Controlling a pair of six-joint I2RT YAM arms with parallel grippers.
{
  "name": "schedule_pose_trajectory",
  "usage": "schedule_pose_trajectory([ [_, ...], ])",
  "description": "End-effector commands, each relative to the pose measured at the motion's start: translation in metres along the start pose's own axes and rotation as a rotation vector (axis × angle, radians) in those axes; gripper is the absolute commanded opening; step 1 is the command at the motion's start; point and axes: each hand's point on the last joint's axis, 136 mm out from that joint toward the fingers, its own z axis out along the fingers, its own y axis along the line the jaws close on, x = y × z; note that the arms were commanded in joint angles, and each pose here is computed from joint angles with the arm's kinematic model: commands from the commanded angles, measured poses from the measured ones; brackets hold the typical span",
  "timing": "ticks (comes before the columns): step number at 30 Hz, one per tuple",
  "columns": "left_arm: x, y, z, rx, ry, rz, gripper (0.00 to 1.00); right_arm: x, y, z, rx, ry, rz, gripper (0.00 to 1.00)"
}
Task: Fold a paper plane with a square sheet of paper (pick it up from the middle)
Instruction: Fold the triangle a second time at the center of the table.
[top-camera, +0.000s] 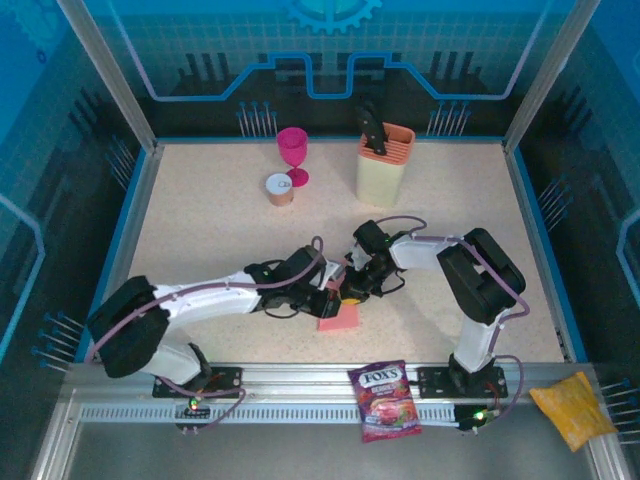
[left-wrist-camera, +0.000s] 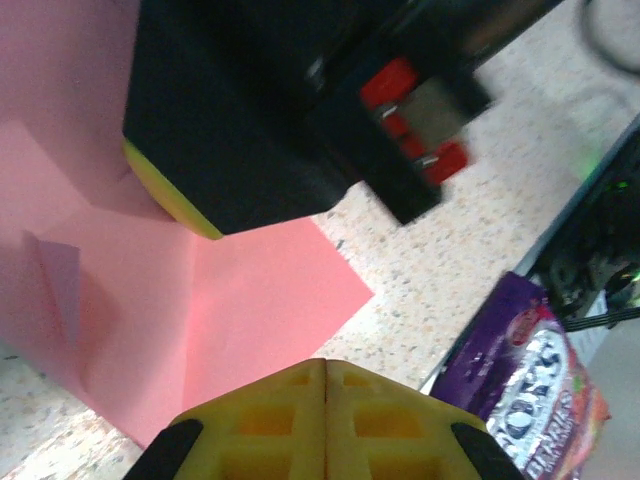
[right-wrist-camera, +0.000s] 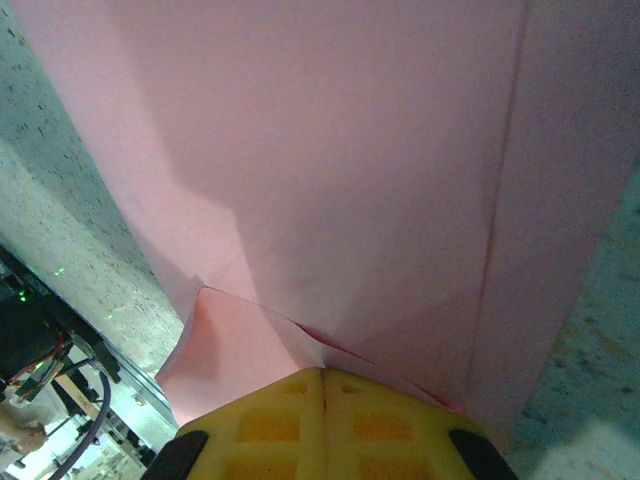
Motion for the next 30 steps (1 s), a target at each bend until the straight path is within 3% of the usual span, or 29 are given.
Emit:
schedule_pose_trajectory([
  [1, 0.001, 0.002, 0.012, -0.006, 0.018, 0.0, 0.07, 0.016, -0.041, 0.015, 0.131, 0.054, 0.075, 0.0],
  [18, 0.04, 0.048, 0.042, -0.113, 0.129, -0.017, 0.0, 0.013, -0.047, 0.014, 0.137, 0.04, 0.079, 0.0],
  [26, 0.013, 0.039, 0.011, -0.142, -0.013, -0.012, 0.0, 0.013, -0.047, 0.014, 0.136, 0.038, 0.076, 0.0],
  [30, 0.015, 0.041, 0.013, -0.147, -0.009, -0.021, 0.0, 0.013, -0.048, 0.015, 0.14, 0.042, 0.077, 0.0],
])
